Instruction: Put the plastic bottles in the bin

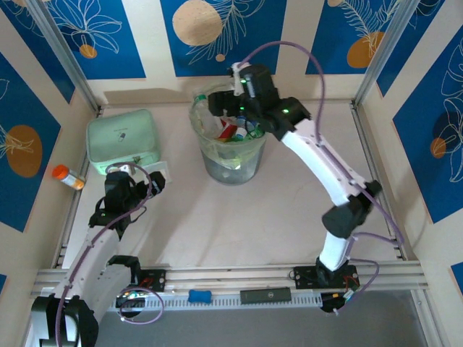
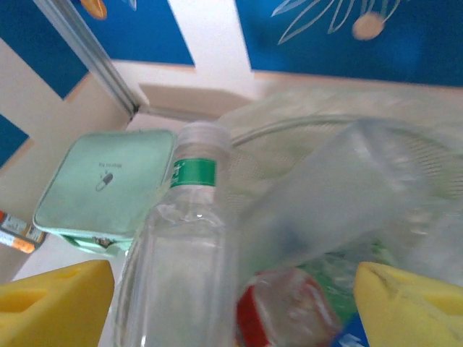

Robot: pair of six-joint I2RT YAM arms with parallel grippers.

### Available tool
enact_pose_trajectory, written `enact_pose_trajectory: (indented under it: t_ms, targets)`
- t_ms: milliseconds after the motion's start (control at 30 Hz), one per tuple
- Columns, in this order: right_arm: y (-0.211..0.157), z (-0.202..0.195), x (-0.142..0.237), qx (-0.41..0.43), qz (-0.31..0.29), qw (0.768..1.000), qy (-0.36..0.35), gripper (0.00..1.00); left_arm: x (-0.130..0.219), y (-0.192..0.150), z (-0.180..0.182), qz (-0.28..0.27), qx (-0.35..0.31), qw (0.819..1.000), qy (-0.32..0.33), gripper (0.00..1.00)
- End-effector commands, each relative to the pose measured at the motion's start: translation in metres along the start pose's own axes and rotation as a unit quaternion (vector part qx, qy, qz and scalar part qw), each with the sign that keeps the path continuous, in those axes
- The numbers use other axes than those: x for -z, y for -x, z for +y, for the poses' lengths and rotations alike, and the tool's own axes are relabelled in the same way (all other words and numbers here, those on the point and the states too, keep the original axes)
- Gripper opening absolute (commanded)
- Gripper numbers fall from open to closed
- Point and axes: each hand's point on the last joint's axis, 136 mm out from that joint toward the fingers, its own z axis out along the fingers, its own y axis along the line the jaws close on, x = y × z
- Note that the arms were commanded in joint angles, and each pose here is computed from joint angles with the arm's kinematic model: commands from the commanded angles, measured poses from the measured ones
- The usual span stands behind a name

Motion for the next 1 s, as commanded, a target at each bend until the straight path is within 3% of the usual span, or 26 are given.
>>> enact_pose_trajectory:
  t_ms: [0, 200, 500, 767, 967]
  targets:
    - [0.0, -0.035, 0.02, 0.017, -0.022, 0.999, -0.043, 0.89, 0.01, 0.022, 0.001, -0.033, -0.005, 0.999, 0.017, 1.0]
    - [-0.059, -0.128, 0.052, -0.02, 0.004, 0.989, -0.148, 0.92, 0.014, 0.038, 0.027, -0.084, 0.0, 0.992, 0.089, 1.0]
    - [-0.179, -0.237, 0.08, -0.17, 0.013, 0.962, -0.215, 0.92, 0.009, 0.071, 0.039, -0.165, -0.038, 0.976, 0.136, 1.0]
    - [-0.24, -0.288, 0.046, -0.158, 0.025, 0.954, -0.252, 0.93, -0.002, 0.08, 0.06, -0.18, -0.098, 0.957, 0.207, 1.0]
    - [-0.251, -0.317, 0.004, -0.107, 0.026, 0.957, -0.268, 0.95, -0.034, 0.069, 0.068, -0.128, -0.169, 0.95, 0.229, 1.0]
